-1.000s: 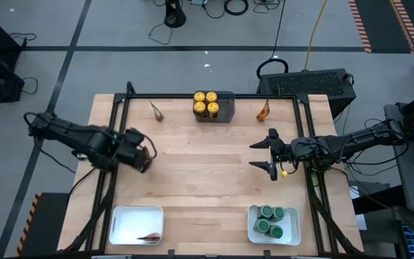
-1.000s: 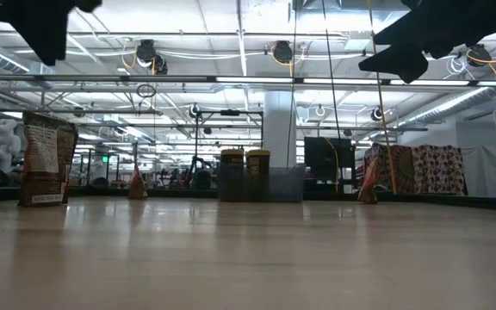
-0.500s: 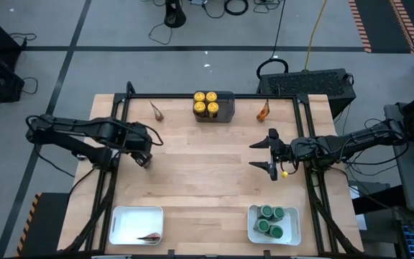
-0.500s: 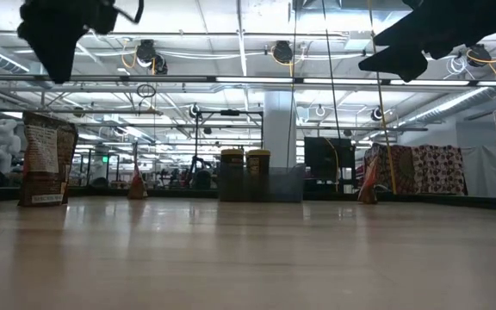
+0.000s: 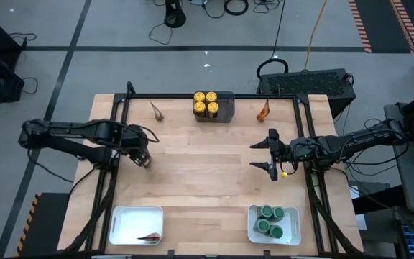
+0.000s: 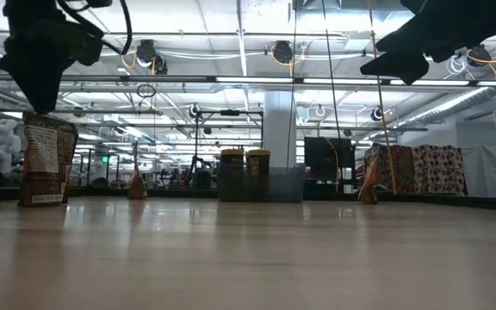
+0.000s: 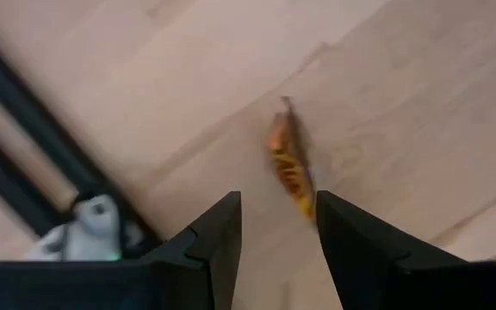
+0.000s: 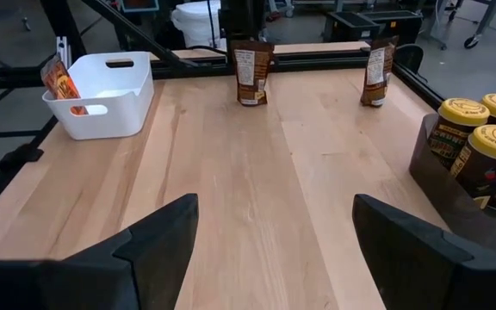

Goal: Sort spices by type
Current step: Put the bottom left orange seasoning pack into the left white bin

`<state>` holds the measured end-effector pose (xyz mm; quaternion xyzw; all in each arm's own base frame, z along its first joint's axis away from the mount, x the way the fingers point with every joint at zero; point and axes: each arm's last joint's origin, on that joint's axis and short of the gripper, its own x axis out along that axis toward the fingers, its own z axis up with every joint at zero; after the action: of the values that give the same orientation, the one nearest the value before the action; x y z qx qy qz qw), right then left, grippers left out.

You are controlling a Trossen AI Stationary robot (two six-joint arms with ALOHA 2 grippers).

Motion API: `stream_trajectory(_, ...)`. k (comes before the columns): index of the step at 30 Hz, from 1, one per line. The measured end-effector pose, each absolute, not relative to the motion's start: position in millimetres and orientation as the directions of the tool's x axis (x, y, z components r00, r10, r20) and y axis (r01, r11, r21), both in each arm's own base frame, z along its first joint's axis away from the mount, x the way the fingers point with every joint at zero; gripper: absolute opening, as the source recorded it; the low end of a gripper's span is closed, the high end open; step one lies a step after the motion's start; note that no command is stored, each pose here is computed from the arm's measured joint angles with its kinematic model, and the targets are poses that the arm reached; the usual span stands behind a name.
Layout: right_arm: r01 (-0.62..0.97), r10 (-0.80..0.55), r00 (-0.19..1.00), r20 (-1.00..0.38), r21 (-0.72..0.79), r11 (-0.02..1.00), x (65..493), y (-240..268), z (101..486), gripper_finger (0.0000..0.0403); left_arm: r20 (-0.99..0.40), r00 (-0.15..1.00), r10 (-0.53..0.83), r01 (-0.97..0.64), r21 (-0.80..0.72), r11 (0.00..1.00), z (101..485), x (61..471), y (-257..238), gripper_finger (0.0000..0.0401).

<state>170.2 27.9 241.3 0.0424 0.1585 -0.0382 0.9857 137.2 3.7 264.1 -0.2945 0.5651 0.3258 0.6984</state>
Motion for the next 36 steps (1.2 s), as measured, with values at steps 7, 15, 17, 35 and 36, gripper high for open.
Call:
stream_trajectory(7,0.089,-0.062,0.947,-0.315,0.072,0.993,170.2,27.9,241.4,0.0292,-0.979,0.188,0.083,-0.768,-0.093,0.633,246.6,139.4,3.5,0.0155)
stream_trajectory(15,0.089,-0.062,0.947,-0.314,0.072,0.993,170.2,27.8,241.4,0.0292,-0.979,0.185,0.084,-0.768,-0.090,0.634,225.8,140.1,3.4,0.0155)
stream_trajectory(17,0.089,-0.062,0.947,-0.314,0.072,0.993,170.2,27.9,241.4,0.0292,-0.978,0.191,0.084,-0.755,-0.092,0.650,220.8,140.7,3.4,0.0155)
stream_trajectory(35,0.092,-0.062,0.947,-0.314,0.080,0.993,170.2,27.8,241.4,0.0292,-0.973,0.212,0.092,-0.661,-0.074,0.746,218.1,142.9,3.6,0.0036)
stream_trajectory(36,0.092,-0.062,0.947,-0.314,0.080,0.993,170.2,27.8,241.4,0.0292,-0.973,0.212,0.092,-0.662,-0.074,0.746,218.1,142.9,3.7,0.0019)
